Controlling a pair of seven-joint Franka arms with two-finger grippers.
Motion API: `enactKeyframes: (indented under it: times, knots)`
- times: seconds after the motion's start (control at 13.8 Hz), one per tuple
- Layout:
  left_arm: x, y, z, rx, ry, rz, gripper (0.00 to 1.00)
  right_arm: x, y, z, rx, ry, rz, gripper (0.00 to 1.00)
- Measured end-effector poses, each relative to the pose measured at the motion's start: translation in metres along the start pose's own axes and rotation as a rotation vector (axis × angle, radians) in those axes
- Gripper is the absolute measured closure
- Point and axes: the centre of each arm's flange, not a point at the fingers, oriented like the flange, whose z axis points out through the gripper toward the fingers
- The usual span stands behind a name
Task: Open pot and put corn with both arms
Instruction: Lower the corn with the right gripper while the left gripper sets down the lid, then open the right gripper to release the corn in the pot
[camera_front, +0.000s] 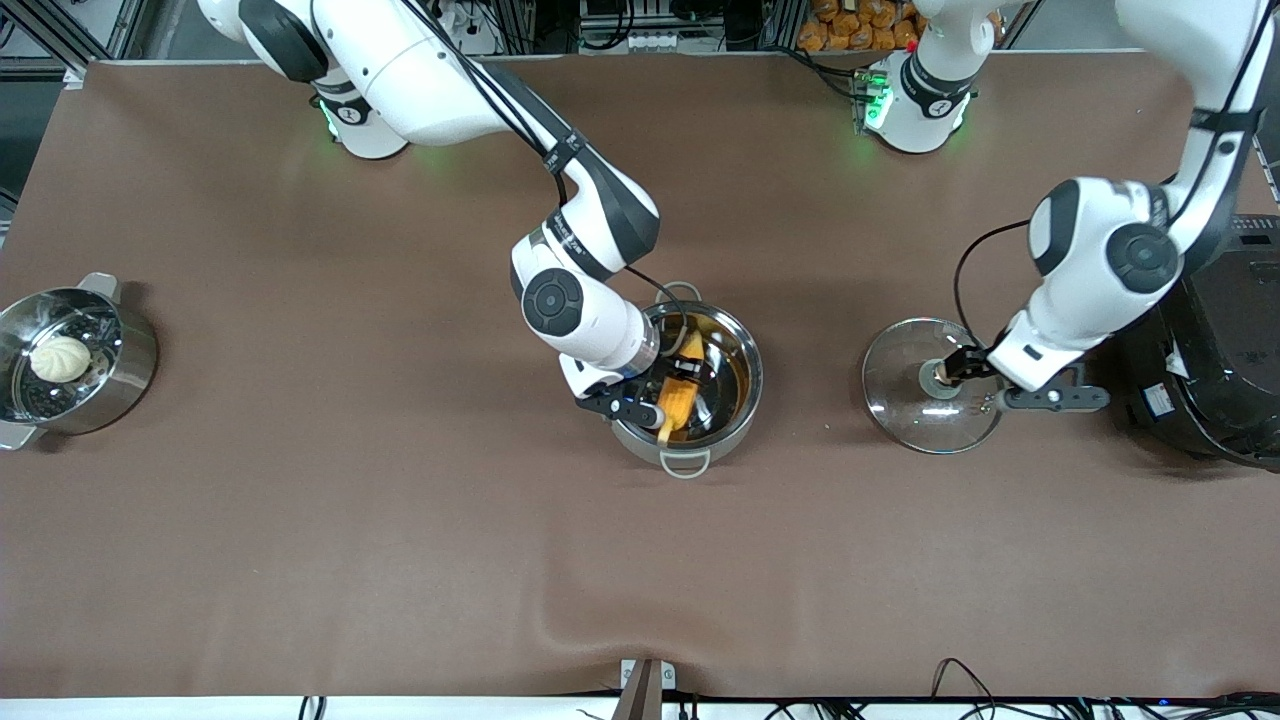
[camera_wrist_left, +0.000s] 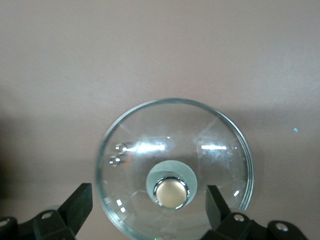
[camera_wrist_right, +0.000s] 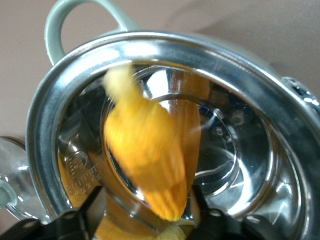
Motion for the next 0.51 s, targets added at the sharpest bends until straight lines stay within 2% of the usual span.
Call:
enactKeyframes:
  times: [0.14,0.51]
  knots:
    - [0.004,-0.003,-0.035,0.024,0.009,-0.006,0.00,0.002,0.000,-0.001,0.001,0.003,0.001,0.00]
    - [0.013,-0.012,-0.107,0.066,-0.023,-0.029,0.00,-0.001,-0.002,-0.020,-0.027,-0.031,0.002,0.00]
